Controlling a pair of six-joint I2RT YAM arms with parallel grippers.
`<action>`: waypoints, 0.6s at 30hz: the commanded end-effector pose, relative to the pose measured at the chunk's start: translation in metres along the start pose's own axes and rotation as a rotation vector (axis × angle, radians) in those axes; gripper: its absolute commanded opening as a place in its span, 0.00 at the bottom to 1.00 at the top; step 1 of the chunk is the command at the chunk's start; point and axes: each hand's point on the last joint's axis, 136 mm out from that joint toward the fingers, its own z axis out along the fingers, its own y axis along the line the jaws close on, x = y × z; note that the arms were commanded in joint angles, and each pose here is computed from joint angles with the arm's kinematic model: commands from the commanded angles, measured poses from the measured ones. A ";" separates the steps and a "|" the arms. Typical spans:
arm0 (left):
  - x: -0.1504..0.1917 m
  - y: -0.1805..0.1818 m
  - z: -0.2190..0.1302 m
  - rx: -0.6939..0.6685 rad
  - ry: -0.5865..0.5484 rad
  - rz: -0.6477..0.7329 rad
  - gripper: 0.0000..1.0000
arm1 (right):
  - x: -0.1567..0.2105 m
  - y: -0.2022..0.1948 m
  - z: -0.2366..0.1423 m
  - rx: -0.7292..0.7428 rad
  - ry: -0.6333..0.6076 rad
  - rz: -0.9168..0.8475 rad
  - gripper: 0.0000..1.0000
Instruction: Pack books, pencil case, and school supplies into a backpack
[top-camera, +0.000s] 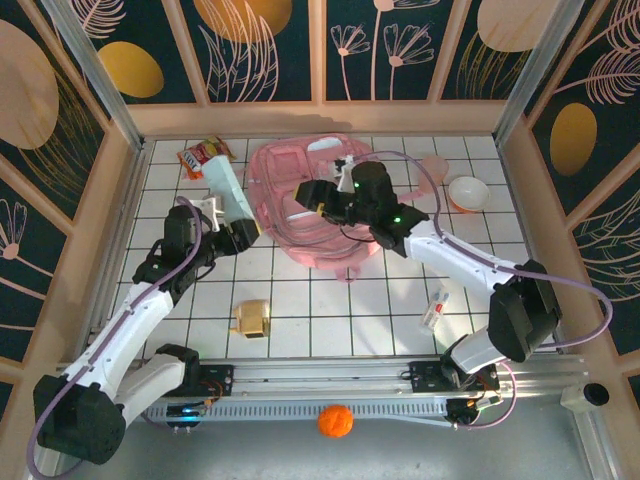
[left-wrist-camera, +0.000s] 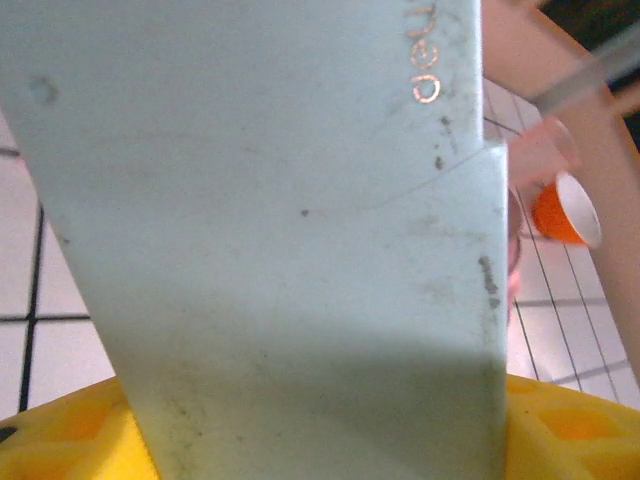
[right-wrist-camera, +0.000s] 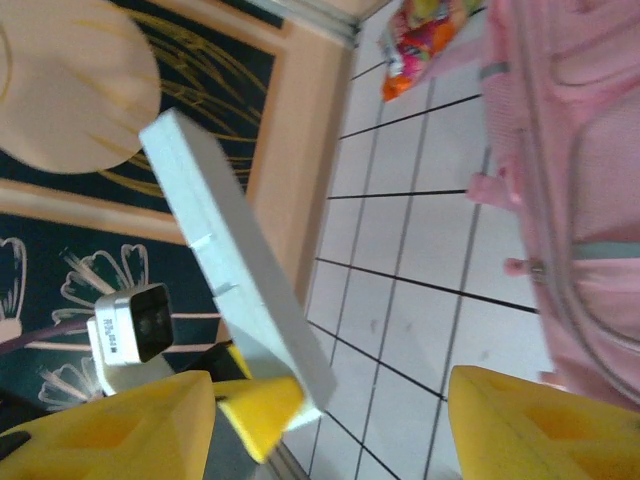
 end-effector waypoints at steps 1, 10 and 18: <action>-0.013 -0.035 -0.002 0.165 -0.022 0.293 0.21 | -0.016 0.039 0.002 -0.066 -0.104 -0.083 0.63; -0.002 -0.050 0.000 0.287 0.001 0.339 0.22 | 0.001 0.050 0.023 -0.015 -0.110 -0.129 0.62; 0.000 -0.055 -0.001 0.322 0.011 0.337 0.23 | 0.018 0.048 0.050 0.061 -0.032 -0.201 0.60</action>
